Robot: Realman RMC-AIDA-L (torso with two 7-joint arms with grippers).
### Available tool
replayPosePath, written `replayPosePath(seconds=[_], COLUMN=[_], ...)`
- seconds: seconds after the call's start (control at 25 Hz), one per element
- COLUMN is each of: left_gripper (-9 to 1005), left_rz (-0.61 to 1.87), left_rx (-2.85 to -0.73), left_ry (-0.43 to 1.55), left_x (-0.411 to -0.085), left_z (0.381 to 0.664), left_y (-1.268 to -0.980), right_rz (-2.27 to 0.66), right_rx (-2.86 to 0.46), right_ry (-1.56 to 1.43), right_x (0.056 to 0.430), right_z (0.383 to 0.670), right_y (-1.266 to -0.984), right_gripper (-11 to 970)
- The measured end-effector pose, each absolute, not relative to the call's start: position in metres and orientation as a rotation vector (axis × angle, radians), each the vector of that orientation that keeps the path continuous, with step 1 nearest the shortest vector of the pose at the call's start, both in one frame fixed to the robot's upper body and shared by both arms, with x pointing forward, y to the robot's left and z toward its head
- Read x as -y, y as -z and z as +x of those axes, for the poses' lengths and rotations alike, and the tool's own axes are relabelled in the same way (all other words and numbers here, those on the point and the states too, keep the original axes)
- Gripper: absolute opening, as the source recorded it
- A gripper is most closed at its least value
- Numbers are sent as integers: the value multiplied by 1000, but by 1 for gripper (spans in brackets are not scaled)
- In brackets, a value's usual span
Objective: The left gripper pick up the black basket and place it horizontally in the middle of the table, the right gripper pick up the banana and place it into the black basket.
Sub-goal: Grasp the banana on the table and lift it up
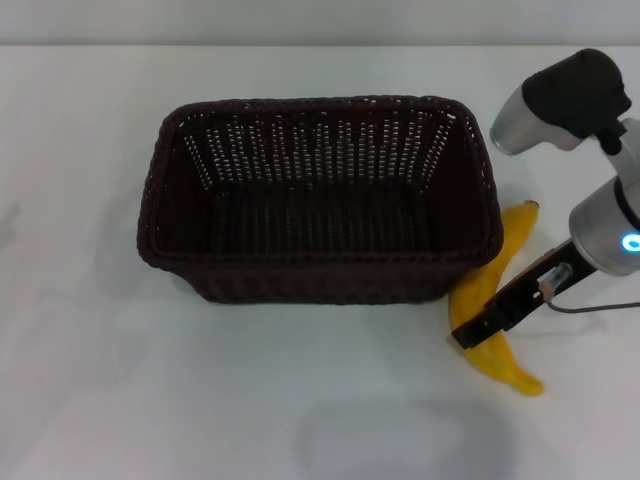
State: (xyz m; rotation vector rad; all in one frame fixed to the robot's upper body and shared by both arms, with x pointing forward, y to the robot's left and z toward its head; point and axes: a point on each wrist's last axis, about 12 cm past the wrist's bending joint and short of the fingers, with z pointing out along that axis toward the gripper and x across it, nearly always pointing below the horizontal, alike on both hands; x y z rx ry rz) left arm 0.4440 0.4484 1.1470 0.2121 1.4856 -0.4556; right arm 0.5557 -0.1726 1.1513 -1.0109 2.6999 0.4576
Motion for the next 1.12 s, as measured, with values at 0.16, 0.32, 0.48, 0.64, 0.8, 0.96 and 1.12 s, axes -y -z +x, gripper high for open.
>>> replayPosePath(seconds=[0.16,0.32,0.48,0.64,0.8,0.96,1.12], left_gripper=[868,868,868,868,868,868,868], left_rz=[213,209,206,203,188,186,183], left_rx=[-1486,-1488,-1487,-1486,-1480,-1479,-1478], left_ry=[455,449,445,442,430,430,435], left_x=[-449,-450,-451,-452,-454,-454,-454], left_z=[444,441,440,439,437,436,437], left_y=[-1147,-1147,-1146,-1146,-1147,-1147,-1147], right_rz=[-1033,-1065,-1068,-1066,-1064,-1027,-1007], right_rx=[-2700,-2701,-2693,-2692,-2701,-2707,-2694], right_ry=[-445,-416,-387,-338,-283,-240,-220], right_x=[165,157,156,159,162,172,182], right_z=[555,553,554,557,559,565,571], right_y=[-1148,-1145,-1148,-1148,-1147,-1151,-1157], right_gripper=[778,778,777,741,668,595,460])
